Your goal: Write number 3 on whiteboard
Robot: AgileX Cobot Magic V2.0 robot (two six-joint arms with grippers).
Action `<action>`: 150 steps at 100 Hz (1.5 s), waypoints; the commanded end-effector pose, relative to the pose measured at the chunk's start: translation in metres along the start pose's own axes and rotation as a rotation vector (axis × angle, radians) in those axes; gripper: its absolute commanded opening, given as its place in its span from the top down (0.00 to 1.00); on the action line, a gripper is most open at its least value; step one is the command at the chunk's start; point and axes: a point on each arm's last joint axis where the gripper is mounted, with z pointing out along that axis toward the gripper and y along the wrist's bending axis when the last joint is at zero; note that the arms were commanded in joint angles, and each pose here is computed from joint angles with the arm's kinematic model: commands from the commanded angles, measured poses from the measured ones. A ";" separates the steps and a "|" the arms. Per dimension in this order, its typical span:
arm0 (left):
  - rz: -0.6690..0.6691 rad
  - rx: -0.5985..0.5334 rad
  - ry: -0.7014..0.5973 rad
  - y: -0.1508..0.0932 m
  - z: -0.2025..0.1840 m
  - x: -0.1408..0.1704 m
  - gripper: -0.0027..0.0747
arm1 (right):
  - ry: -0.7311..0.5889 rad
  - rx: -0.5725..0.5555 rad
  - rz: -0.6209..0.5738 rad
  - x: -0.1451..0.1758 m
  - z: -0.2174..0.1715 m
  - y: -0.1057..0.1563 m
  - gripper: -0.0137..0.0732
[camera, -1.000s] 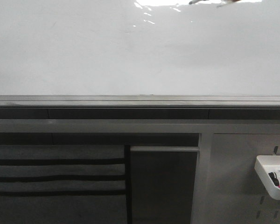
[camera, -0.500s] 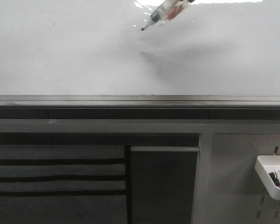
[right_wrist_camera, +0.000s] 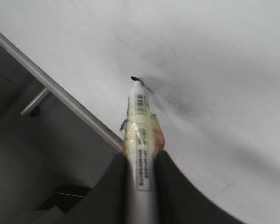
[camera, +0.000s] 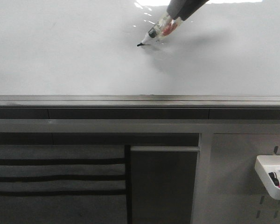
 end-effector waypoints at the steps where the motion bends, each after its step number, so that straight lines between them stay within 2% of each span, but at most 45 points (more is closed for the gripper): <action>1: -0.021 -0.023 -0.084 0.003 -0.004 -0.013 0.32 | -0.128 0.095 0.005 -0.013 -0.035 -0.012 0.85; 17: -0.021 -0.023 -0.084 0.003 -0.004 -0.013 0.32 | -0.002 0.050 0.017 0.004 -0.028 -0.010 0.85; 31: -0.021 -0.023 -0.084 0.003 -0.004 -0.013 0.32 | -0.070 0.057 0.003 0.000 -0.007 -0.003 0.85; 47: -0.021 -0.023 -0.084 0.003 -0.004 -0.013 0.32 | -0.116 0.070 0.005 -0.008 -0.006 -0.004 0.85; 66: -0.021 -0.023 -0.084 0.003 -0.004 -0.013 0.32 | -0.010 0.077 0.013 0.005 -0.012 -0.015 0.85; 85: -0.021 -0.023 -0.084 0.003 -0.004 -0.013 0.32 | 0.071 0.028 0.029 0.021 -0.006 -0.008 0.85; 107: -0.021 -0.023 -0.084 0.003 -0.004 -0.013 0.32 | -0.081 0.040 -0.006 0.005 0.030 0.009 0.85; 115: -0.021 -0.023 -0.084 0.003 -0.004 -0.013 0.32 | -0.104 0.031 -0.016 -0.006 0.024 0.012 0.85; 120: -0.021 -0.023 -0.084 0.003 -0.004 -0.013 0.32 | -0.076 0.008 -0.028 -0.007 0.016 0.015 0.85; 129: -0.021 -0.023 -0.084 0.003 -0.004 -0.013 0.32 | -0.020 -0.059 -0.103 0.003 0.003 0.026 0.85; 141: -0.021 -0.023 -0.084 0.003 -0.004 -0.013 0.32 | -0.090 -0.118 -0.148 0.019 -0.024 0.042 0.85; 150: -0.021 -0.022 -0.081 0.003 -0.003 -0.013 0.32 | -0.091 -0.141 -0.188 0.037 -0.040 0.051 0.85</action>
